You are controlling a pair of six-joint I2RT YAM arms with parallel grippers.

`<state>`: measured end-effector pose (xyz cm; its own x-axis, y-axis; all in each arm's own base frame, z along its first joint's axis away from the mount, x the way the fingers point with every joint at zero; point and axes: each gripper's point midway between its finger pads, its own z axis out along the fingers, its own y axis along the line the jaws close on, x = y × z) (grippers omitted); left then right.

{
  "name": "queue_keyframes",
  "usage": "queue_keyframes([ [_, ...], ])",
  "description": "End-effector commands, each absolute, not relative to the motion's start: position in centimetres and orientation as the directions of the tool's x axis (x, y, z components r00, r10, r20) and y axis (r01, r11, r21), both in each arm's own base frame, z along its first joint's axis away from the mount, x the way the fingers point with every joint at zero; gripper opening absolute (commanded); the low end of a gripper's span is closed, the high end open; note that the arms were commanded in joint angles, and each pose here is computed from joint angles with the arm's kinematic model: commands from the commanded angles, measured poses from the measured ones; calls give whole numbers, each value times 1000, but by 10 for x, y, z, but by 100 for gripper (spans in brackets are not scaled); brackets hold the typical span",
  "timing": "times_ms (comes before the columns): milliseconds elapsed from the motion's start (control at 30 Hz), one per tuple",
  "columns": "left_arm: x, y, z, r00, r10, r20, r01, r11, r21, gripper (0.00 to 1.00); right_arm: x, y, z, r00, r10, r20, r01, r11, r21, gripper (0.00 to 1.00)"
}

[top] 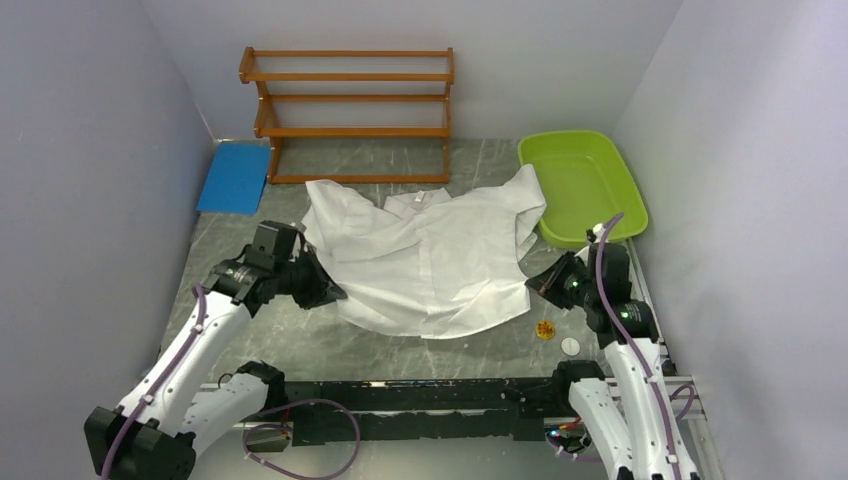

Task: Pin the brooch onto the clothing
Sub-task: Flatten out the clothes at the center of the board.

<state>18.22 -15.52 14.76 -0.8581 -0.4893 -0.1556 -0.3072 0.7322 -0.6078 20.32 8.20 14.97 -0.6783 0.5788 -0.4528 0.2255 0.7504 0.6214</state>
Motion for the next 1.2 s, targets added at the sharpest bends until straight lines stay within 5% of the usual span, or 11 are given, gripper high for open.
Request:
queue_keyframes([
  [0,176,-145,184,-860,-457,-229,-250,766,-592,3,193,72,178,-655,533,-536,183,800,572,0],
  [267,135,-121,223,-869,-423,-256,-238,811,-534,3,169,77,210,-632,560,-536,165,773,613,0],
  [467,89,-114,214,-908,-390,-152,-268,821,-504,4,145,81,214,-630,594,-501,182,740,648,0],
  [567,70,-110,211,-918,-376,-125,-269,824,-498,15,133,80,207,-641,592,-488,201,743,638,0],
  [600,66,-106,212,-915,-379,-139,-269,829,-490,27,128,78,204,-642,592,-488,209,747,631,0],
  [633,63,-101,215,-911,-380,-162,-264,837,-480,43,125,77,204,-638,589,-496,207,751,626,3],
  [700,62,-90,225,-891,-385,-239,-243,852,-464,76,121,78,210,-622,578,-528,168,757,631,44],
  [800,73,-77,246,-838,-399,-373,-206,863,-461,93,123,79,222,-589,562,-581,100,764,638,74],
  [1167,172,-127,250,-806,-354,-474,-32,826,-563,94,171,107,209,-630,486,-606,-95,726,681,82],
])
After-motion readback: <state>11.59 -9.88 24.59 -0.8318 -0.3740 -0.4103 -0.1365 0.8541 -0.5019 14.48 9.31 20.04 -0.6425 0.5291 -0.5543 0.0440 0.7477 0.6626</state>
